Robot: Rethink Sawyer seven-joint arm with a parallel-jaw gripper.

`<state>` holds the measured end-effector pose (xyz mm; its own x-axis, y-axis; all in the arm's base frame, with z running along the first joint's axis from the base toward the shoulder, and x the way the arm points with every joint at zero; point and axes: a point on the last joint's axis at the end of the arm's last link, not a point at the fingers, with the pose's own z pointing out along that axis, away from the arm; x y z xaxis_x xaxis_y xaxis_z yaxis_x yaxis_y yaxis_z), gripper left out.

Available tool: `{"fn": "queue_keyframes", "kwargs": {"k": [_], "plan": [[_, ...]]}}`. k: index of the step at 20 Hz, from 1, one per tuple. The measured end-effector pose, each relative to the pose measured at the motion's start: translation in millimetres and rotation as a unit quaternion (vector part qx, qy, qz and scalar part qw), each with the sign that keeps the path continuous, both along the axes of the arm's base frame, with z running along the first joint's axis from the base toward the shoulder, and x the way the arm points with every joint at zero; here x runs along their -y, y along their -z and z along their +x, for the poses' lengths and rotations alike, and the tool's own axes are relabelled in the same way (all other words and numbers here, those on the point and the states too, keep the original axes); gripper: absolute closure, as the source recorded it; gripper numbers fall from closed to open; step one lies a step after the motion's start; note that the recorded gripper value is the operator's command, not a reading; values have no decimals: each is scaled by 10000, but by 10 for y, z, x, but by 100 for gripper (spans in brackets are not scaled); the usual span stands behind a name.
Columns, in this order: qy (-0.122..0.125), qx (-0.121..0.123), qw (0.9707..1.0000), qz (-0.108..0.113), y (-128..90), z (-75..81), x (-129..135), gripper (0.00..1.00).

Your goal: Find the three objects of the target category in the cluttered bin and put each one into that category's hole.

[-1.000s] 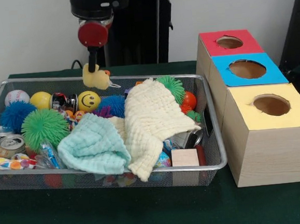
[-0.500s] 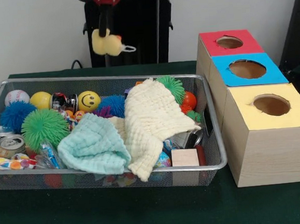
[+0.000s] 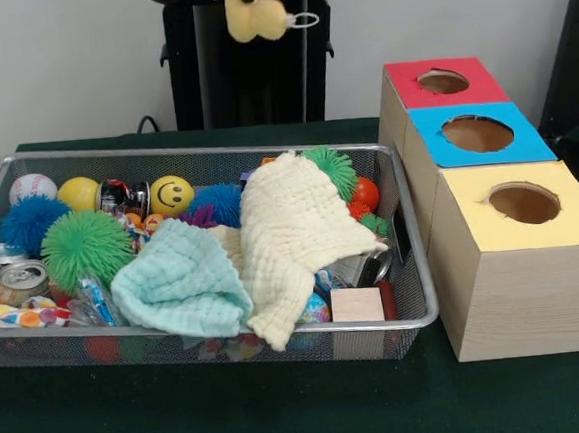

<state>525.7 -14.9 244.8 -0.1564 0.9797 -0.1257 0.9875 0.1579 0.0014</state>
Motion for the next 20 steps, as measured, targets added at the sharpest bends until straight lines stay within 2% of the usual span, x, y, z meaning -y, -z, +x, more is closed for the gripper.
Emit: {"fn": "queue_keyframes", "kwargs": {"k": [3,8,13,20], "plan": [[-80,28,10000,0,-75,-112,-141,100],[-134,-72,9999,42,-32,-250,-259,100],[-185,-208,9995,127,79,-424,-444,100],[-310,-161,9993,112,265,-597,-708,100]]}}
